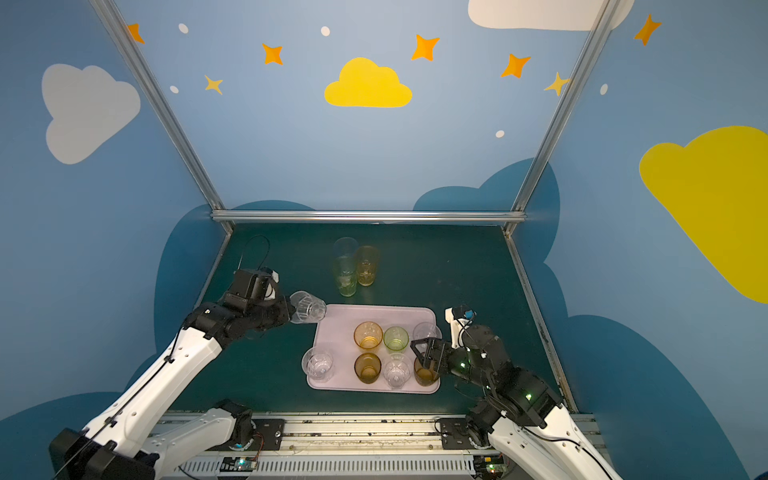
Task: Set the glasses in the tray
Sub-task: 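Carry the clear glass with the left gripper to the tray's nearest corner, then lower the clear glass onto the tray corner and open the left gripper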
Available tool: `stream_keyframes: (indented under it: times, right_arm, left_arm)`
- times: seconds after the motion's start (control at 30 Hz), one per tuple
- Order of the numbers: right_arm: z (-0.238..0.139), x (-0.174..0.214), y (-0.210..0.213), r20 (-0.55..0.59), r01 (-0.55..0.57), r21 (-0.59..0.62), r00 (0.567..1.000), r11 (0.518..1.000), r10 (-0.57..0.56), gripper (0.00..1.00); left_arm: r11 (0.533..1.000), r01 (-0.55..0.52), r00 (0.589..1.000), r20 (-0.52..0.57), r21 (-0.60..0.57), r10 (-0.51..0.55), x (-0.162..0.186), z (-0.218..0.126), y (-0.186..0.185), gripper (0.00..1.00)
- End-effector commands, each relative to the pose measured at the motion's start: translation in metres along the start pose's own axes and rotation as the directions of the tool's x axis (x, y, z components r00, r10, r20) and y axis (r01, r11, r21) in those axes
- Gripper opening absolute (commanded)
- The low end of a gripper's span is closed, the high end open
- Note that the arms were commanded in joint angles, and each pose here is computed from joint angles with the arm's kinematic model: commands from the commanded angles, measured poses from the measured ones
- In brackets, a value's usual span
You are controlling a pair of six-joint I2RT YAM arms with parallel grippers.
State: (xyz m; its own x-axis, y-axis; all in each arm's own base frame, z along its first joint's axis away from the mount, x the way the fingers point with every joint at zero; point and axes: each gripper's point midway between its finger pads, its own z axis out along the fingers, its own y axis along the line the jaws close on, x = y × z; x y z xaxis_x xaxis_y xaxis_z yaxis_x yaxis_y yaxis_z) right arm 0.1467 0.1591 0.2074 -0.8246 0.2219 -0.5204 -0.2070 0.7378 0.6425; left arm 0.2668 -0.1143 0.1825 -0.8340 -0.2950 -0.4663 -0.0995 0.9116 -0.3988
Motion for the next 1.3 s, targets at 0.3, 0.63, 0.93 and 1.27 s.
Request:
stream_keyframes:
  times: [0.3,0.63,0.93,1.27]
  right_arm:
    - [0.006,-0.013,0.012,0.025,-0.001,-0.026,1.000,1.000,0.002,0.86]
    - [0.008,-0.014,0.010,0.037,-0.005,-0.026,0.999,1.000,0.006,0.86]
    - [0.008,-0.010,0.008,0.029,-0.021,-0.027,0.999,0.999,0.022,0.86]
    - [0.007,-0.009,0.006,0.030,-0.034,-0.028,0.999,0.999,0.035,0.86]
  left_arm:
    - [0.998,-0.061,0.997,-0.038,-0.003,0.061,0.017,0.013,-0.015,0.04]
    - [0.991,-0.122,0.989,-0.090,-0.047,0.117,0.031,0.026,-0.008,0.04]
    - [0.988,-0.142,0.984,-0.118,-0.061,0.134,0.037,0.037,-0.005,0.04]
    - [0.977,-0.185,0.974,-0.151,-0.105,0.168,0.043,0.044,-0.003,0.04]
